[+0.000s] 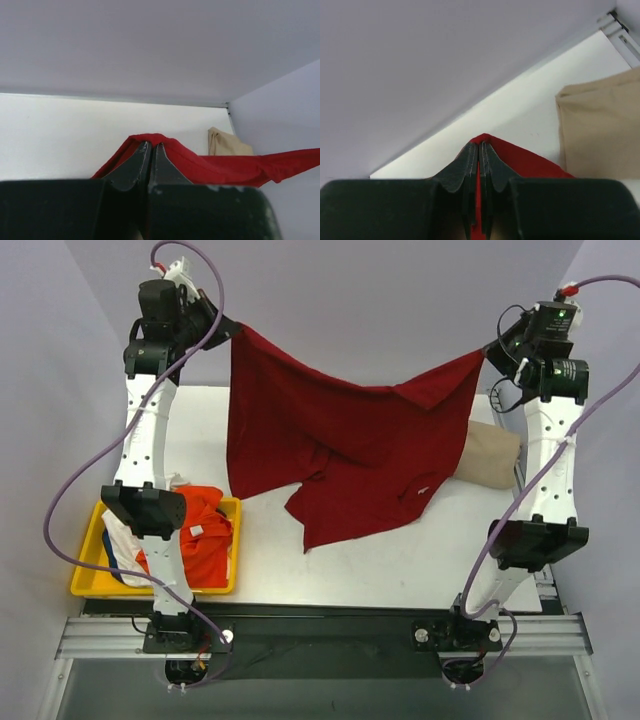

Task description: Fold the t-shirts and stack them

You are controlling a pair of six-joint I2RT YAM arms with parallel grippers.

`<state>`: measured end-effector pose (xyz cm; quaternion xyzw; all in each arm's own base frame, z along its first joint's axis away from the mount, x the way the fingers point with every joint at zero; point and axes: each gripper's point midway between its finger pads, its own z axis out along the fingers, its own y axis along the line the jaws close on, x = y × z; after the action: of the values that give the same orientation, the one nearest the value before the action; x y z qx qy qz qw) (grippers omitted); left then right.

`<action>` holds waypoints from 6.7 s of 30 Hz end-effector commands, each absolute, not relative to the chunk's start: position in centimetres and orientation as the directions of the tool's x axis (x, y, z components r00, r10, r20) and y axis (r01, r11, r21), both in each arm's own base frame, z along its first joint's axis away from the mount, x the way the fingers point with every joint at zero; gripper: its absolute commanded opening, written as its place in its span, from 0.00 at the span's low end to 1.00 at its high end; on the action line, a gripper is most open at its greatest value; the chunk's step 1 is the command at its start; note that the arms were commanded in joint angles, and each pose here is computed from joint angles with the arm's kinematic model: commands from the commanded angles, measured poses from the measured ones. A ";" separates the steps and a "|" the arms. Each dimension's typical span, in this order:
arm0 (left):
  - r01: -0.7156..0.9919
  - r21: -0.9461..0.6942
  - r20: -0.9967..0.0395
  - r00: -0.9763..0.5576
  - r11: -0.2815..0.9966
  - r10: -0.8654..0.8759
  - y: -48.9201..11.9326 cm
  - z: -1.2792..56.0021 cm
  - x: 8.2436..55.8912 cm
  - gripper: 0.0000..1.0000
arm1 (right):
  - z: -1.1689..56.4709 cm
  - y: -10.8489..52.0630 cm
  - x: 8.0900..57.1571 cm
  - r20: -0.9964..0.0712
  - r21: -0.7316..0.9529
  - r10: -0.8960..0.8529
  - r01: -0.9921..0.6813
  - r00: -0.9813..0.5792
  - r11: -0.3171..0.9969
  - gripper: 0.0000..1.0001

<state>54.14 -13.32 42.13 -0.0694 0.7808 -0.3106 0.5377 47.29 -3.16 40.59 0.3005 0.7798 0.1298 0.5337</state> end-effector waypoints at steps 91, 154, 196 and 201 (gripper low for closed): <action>0.270 -0.576 -0.817 -0.162 0.771 -0.554 -9.8 33.8 56.7 0.26 | 31.9 -3.1 53.2 -0.895 0.275 0.390 0.420 -0.216 0.865 0.00; -0.044 -0.604 -0.302 -0.911 0.796 -0.279 -24.2 1.3 51.5 0.97 | 1.0 1.4 35.5 -0.061 0.232 0.712 0.684 -0.700 0.692 0.71; 0.022 -0.517 -0.357 -0.914 0.856 -0.192 -23.3 4.7 49.6 0.97 | 2.1 4.3 33.6 -0.043 0.179 0.546 0.531 -0.837 0.828 0.68; 0.024 -0.529 -0.354 -0.915 0.848 -0.194 -22.9 4.0 51.2 0.97 | 1.7 3.7 34.7 -0.034 0.178 0.565 0.551 -0.825 0.815 0.68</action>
<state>49.91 -23.05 4.47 -0.0528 0.9424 -0.2648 0.1975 34.33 4.53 1.43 0.2821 0.9535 0.0942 0.0484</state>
